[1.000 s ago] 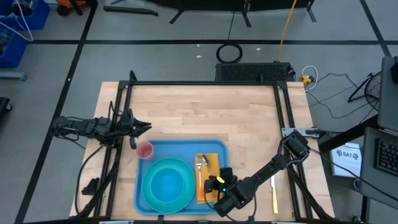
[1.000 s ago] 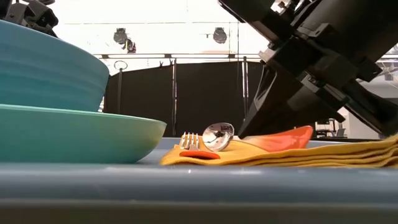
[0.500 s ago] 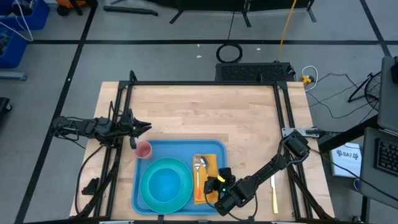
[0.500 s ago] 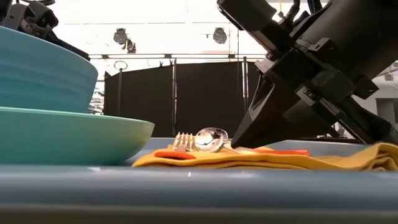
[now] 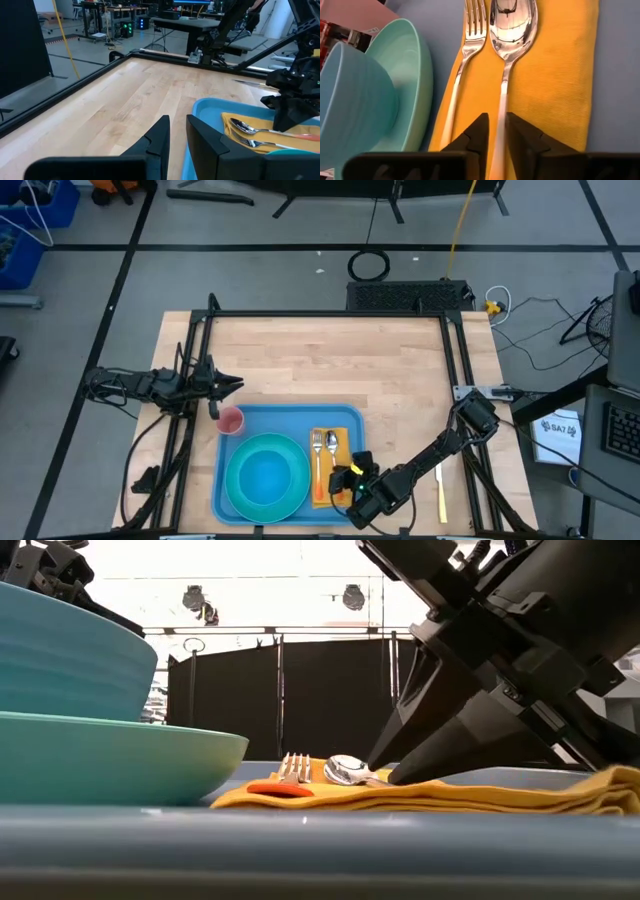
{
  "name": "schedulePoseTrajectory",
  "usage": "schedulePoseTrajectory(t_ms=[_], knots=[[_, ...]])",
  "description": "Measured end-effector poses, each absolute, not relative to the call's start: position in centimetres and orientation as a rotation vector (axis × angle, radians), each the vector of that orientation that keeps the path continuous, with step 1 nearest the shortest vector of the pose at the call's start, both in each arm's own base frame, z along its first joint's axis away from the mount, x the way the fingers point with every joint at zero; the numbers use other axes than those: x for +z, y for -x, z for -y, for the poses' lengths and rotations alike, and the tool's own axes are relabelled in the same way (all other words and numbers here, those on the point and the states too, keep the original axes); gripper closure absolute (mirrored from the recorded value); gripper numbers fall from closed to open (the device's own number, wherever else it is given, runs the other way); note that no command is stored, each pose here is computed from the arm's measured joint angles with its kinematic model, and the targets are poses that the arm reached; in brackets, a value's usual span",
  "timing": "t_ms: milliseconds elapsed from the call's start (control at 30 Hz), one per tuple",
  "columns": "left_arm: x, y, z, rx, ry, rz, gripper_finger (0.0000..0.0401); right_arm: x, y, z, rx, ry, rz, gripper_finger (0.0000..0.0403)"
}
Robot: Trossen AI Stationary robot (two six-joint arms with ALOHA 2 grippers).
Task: Set up tray
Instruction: Put the white orange spoon on the yellow napkin, then put the yellow knife on the yellow napkin
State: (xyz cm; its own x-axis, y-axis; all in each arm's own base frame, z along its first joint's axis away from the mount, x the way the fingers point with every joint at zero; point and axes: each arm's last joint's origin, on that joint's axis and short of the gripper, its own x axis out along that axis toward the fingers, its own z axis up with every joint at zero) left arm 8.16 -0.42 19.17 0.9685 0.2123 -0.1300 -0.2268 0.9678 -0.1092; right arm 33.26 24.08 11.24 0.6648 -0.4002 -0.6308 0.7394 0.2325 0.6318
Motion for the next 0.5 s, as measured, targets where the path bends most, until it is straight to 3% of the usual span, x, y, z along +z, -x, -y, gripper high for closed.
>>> schedulePoseTrajectory(t_ms=[267,500], knots=[[19.2,-8.2,0.4,0.223,0.124,-0.118,0.0334,11.4,-33.5,-24.2,-0.792,-1.075,-0.320,0.0304],[19.3,-8.2,0.4,0.222,0.128,-0.103,0.0334,12.0,-34.4,-24.4,-0.709,-1.058,-0.326,0.0299]])
